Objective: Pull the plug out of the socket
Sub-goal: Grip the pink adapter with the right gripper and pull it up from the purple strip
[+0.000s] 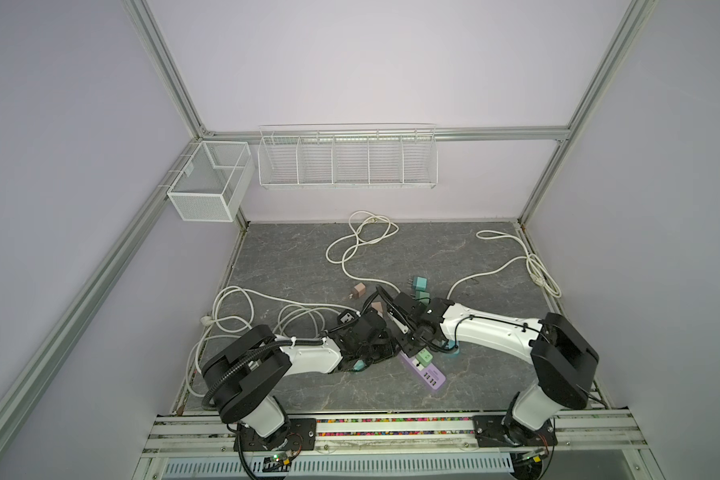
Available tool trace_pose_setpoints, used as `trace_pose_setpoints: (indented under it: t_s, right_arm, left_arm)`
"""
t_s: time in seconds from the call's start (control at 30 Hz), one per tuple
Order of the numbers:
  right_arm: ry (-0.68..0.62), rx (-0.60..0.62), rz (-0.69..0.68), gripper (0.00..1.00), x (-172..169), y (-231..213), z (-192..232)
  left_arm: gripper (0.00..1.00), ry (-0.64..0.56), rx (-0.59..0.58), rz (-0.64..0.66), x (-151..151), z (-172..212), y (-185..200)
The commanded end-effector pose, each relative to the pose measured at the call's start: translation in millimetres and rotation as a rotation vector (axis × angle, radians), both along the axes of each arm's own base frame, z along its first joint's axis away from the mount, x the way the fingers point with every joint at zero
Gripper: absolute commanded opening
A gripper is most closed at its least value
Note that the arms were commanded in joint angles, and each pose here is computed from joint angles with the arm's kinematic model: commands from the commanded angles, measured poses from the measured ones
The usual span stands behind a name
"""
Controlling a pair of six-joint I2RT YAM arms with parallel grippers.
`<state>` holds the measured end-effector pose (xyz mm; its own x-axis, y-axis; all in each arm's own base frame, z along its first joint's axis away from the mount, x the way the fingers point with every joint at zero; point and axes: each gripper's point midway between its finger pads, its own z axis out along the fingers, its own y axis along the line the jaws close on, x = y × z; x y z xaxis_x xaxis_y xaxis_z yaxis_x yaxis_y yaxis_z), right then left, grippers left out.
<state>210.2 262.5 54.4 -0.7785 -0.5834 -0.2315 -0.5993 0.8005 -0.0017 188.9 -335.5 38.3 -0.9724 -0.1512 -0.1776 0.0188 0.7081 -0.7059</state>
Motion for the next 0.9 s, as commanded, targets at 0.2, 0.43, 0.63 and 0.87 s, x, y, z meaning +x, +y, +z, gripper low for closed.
trace_pose_setpoints:
  t_s: [0.2,0.43,0.63,0.87]
  right_arm:
    - [-0.064,0.011,-0.034,0.26,13.7,-9.3,20.1]
    - [-0.045,0.094,-0.016,0.24,9.0,5.2,23.1]
    - [-0.090,0.064,-0.047,0.24,20.2,-8.9,32.0]
    - [-0.096,0.073,-0.059,0.22,18.8,-8.1,35.2]
  left_arm:
    - [0.30,0.101,0.146,-0.004,-18.9,-40.6,23.5]
    - [0.30,0.107,0.151,-0.010,-20.6,-42.3,22.5]
    - [0.29,0.108,0.155,-0.013,-20.9,-42.2,22.2]
    - [0.29,0.107,0.157,-0.013,-21.0,-41.6,22.4]
